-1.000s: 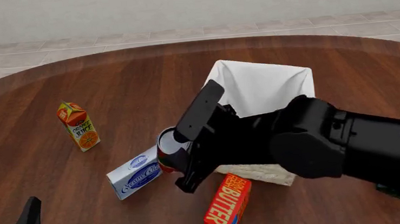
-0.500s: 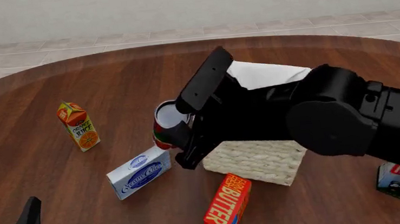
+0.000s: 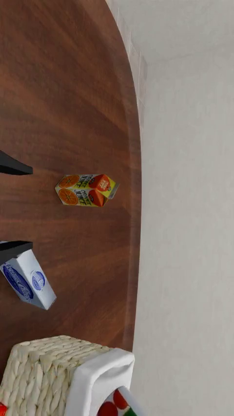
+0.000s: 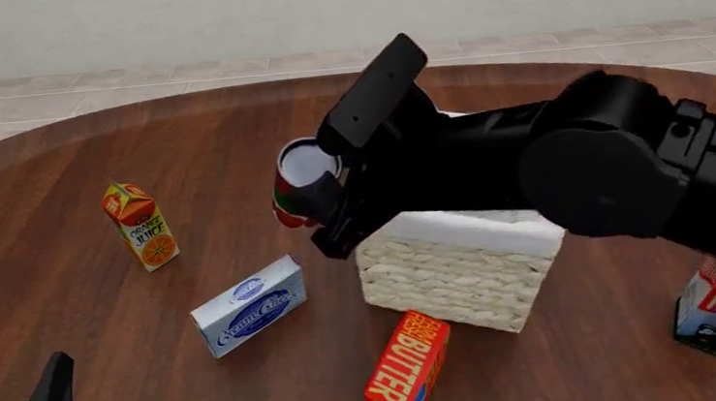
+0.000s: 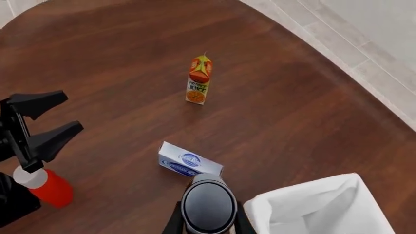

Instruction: Pick up the alphabet soup and the tomato sauce, and put them in the basket.

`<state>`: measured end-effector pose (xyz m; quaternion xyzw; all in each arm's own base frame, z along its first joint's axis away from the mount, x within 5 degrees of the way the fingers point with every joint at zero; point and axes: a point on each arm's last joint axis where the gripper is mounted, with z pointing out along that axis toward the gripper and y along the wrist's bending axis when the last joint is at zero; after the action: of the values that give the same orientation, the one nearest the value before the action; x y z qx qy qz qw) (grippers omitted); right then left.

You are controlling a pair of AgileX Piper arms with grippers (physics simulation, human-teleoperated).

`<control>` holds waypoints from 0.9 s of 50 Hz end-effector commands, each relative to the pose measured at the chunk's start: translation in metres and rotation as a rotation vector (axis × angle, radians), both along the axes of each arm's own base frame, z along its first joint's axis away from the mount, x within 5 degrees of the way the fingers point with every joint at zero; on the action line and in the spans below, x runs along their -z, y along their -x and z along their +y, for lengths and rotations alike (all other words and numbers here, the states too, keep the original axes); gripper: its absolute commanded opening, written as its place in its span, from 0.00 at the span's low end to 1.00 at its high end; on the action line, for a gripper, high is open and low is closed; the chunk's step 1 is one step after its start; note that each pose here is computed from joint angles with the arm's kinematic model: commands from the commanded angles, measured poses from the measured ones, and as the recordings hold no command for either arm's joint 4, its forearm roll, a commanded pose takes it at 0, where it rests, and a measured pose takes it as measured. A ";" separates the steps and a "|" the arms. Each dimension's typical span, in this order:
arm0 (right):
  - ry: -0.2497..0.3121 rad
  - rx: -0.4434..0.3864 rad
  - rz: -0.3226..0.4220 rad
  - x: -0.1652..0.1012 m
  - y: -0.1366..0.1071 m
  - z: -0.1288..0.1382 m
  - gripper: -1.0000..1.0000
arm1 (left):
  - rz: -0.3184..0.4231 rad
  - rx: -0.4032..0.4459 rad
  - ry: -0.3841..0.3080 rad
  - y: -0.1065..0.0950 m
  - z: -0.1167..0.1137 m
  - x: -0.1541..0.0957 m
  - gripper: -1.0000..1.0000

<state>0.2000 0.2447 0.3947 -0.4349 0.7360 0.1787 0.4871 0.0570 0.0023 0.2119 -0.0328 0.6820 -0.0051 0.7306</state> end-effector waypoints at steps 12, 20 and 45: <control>-0.037 0.095 -0.015 -0.014 -0.015 -0.025 0.00 | 0.000 0.000 0.000 0.000 0.000 0.000 1.00; -0.035 0.117 -0.017 -0.013 -0.021 -0.029 0.00 | 0.000 0.000 0.000 0.000 0.000 0.000 1.00; -0.040 0.191 -0.038 -0.020 -0.036 -0.048 0.00 | 0.000 0.000 0.000 0.000 0.000 0.000 1.00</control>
<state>0.2307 0.2042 0.4104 -0.3737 0.7562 0.1408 0.5184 0.0570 0.0023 0.2119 -0.0328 0.6820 -0.0051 0.7306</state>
